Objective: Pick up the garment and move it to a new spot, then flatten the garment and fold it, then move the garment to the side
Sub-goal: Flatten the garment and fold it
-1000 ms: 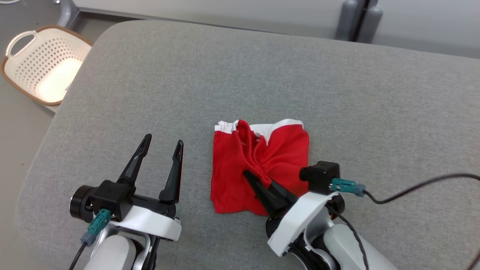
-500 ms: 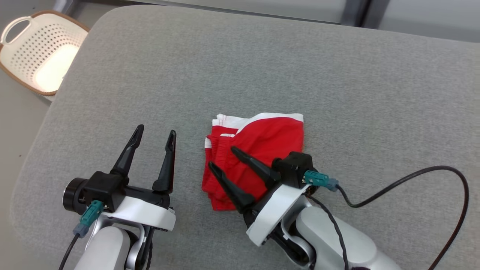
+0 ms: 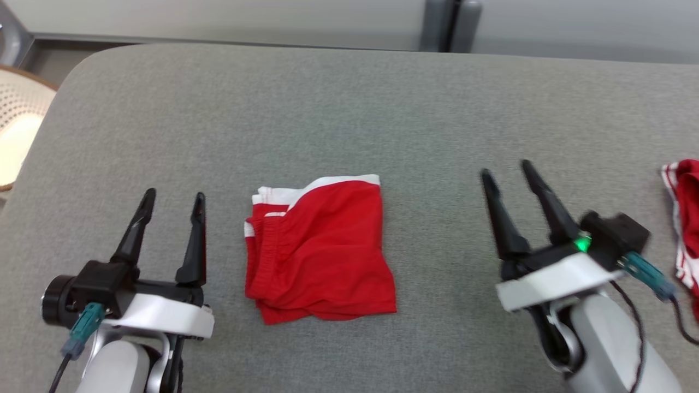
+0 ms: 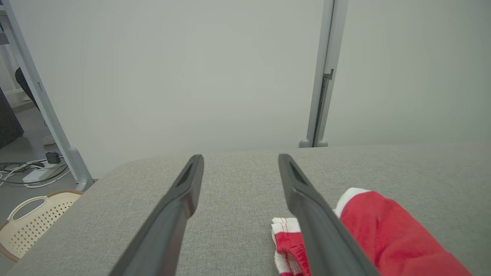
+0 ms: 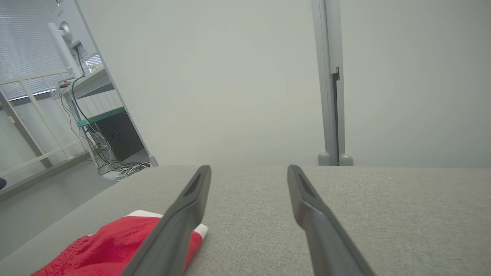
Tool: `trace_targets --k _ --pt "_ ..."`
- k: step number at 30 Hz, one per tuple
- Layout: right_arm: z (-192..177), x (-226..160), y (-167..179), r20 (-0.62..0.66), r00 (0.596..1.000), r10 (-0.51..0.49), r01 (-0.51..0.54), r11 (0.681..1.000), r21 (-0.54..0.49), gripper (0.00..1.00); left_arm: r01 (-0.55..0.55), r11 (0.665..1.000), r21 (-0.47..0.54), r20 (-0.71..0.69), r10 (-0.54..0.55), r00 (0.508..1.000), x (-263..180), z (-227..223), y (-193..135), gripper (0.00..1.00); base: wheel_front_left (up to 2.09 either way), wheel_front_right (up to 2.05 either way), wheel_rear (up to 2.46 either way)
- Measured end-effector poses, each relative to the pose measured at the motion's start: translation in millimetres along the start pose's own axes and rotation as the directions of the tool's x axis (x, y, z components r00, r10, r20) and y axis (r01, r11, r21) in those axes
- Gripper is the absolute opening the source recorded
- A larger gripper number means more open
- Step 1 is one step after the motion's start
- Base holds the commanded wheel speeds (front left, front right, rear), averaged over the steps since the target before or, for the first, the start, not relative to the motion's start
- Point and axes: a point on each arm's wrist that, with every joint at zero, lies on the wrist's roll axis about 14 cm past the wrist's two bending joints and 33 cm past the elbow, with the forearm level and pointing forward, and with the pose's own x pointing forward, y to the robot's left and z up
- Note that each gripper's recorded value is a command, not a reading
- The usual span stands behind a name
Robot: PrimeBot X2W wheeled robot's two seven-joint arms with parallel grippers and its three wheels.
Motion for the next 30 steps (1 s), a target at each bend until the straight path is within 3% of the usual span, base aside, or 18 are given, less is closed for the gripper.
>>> trace_targets --k 6,20,30 --pt "26 -65 -52 0.056 0.976 -0.212 0.216 0.973 -0.086 1.0 0.001 1.0 0.008 0.013 -0.001 1.0 -7 5 2 1.0 0.0 0.0 0.0" --pt "57 -151 -35 0.073 0.947 -0.312 0.319 0.938 -0.137 1.0 0.033 0.999 0.042 0.018 -0.034 0.999 -58 16 -9 1.0 0.0 0.0 0.0" --pt "68 -173 -33 0.093 0.933 -0.347 0.357 0.924 -0.139 1.0 0.045 0.998 0.047 0.027 -0.046 0.999 -70 25 -15 1.0 0.0 0.0 0.0"
